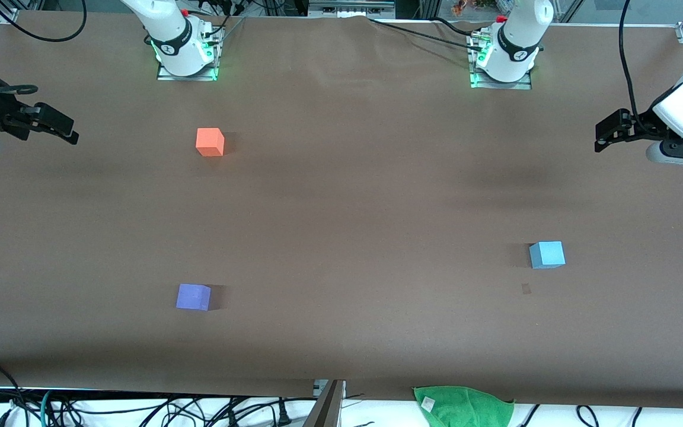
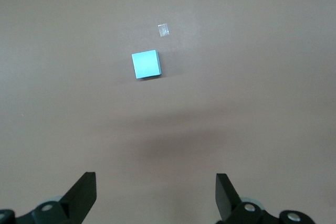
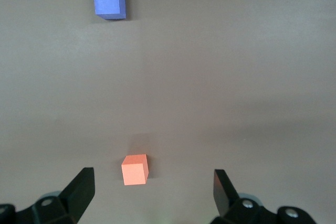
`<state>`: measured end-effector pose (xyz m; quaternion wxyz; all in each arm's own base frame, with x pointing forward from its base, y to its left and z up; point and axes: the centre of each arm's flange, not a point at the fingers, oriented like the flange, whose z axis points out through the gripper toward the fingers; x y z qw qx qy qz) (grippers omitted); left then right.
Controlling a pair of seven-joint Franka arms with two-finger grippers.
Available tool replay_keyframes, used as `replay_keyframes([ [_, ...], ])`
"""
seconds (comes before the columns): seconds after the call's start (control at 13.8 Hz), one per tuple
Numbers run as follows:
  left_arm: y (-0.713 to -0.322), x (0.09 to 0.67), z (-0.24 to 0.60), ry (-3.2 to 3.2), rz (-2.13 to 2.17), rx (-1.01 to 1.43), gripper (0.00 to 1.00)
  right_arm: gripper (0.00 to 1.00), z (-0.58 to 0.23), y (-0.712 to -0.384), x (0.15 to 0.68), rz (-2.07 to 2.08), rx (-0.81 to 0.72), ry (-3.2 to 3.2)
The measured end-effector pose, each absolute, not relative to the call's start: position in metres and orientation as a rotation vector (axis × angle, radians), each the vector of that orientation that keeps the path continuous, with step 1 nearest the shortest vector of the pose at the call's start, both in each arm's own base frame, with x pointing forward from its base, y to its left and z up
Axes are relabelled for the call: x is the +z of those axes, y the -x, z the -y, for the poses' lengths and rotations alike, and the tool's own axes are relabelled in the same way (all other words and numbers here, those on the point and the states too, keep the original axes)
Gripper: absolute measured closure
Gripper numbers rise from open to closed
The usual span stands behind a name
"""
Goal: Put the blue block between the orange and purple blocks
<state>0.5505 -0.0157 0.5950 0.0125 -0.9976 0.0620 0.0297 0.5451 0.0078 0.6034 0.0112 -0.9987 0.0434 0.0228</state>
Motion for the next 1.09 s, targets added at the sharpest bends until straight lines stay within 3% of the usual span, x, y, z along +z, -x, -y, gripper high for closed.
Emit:
replay_keyframes([
  [1.09, -0.551, 0.584, 0.015, 3.110, -0.192, 0.159, 0.00, 0.00, -0.008, -0.545, 0.603, -0.136, 0.071, 3.116],
])
